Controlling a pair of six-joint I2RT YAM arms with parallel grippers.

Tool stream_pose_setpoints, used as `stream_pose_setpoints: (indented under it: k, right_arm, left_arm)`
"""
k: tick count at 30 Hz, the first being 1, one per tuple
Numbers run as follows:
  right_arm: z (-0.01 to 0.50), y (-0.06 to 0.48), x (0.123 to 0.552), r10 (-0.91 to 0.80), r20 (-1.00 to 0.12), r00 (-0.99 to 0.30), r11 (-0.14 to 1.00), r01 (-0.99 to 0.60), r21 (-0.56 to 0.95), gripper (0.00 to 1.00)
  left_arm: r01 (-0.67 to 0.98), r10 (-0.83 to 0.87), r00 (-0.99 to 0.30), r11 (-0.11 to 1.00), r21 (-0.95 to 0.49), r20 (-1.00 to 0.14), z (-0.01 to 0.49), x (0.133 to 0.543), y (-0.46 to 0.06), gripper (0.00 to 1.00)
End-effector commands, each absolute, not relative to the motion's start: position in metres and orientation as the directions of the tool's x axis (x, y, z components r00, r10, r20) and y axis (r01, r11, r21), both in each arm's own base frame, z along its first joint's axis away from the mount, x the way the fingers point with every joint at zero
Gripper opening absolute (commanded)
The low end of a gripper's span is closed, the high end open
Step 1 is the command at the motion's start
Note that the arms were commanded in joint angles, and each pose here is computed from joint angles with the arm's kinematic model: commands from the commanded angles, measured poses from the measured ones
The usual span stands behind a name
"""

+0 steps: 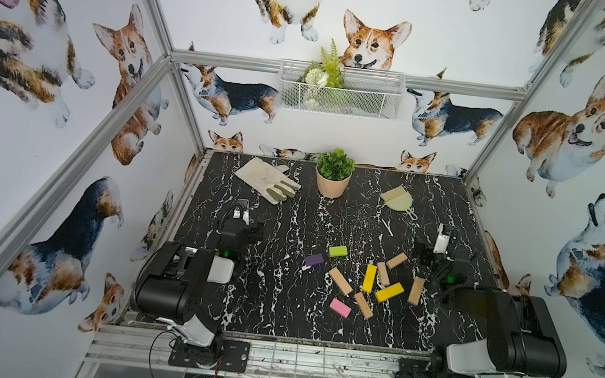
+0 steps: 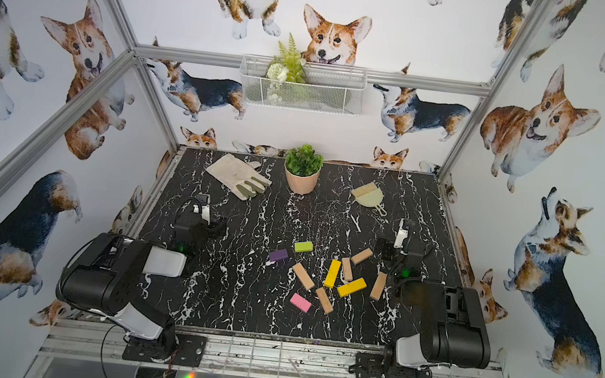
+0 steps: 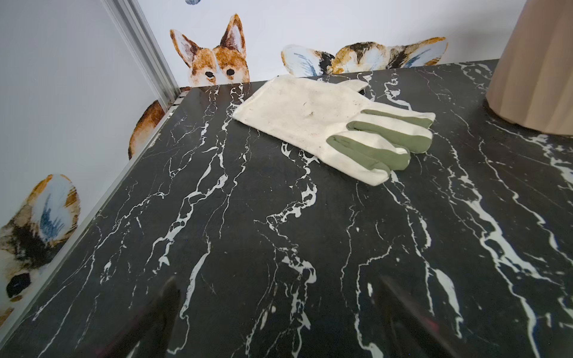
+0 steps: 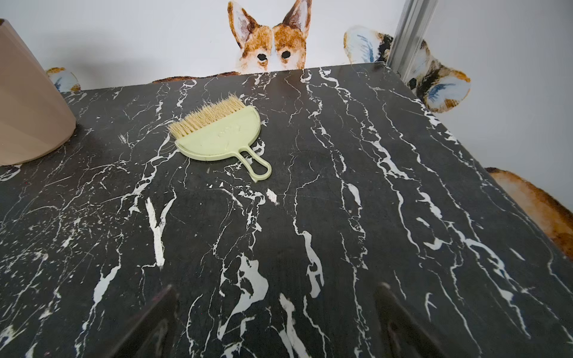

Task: Assemble the letter k with building blocks
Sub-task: Pick up the building block from the center of the board.

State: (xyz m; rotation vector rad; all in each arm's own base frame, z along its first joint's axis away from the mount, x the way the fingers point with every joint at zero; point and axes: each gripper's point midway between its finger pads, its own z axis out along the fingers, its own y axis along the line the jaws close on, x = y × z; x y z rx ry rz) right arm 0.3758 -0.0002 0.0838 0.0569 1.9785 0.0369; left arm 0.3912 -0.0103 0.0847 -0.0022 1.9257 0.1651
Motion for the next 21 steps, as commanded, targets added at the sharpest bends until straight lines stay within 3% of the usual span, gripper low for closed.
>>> stream_pose_setpoints:
  k: [1,11,15,21]
  right_arm:
    - [0.088,0.0,0.379,0.06,-0.922,-0.383,0.998,0.02,0.056,0.99]
    - [0.088,0.0,0.378,0.06,-0.921,-0.384,0.998,0.023,0.055,1.0]
    - [0.09,-0.016,0.375,0.096,-0.929,-0.356,0.991,0.12,0.057,0.99]
    - [0.09,-0.017,0.375,0.098,-0.929,-0.357,0.99,0.127,0.056,1.0]
  left_arm:
    - [-0.079,0.081,-0.323,0.991,0.112,-0.943,0.093,0.394,-0.011,1.0]
    - [-0.078,0.081,-0.324,0.991,0.112,-0.943,0.093,0.395,-0.011,1.0]
    - [-0.079,0.081,-0.325,0.991,0.113,-0.942,0.092,0.394,-0.011,1.0]
    - [-0.077,0.081,-0.324,0.991,0.112,-0.943,0.092,0.394,-0.011,1.0]
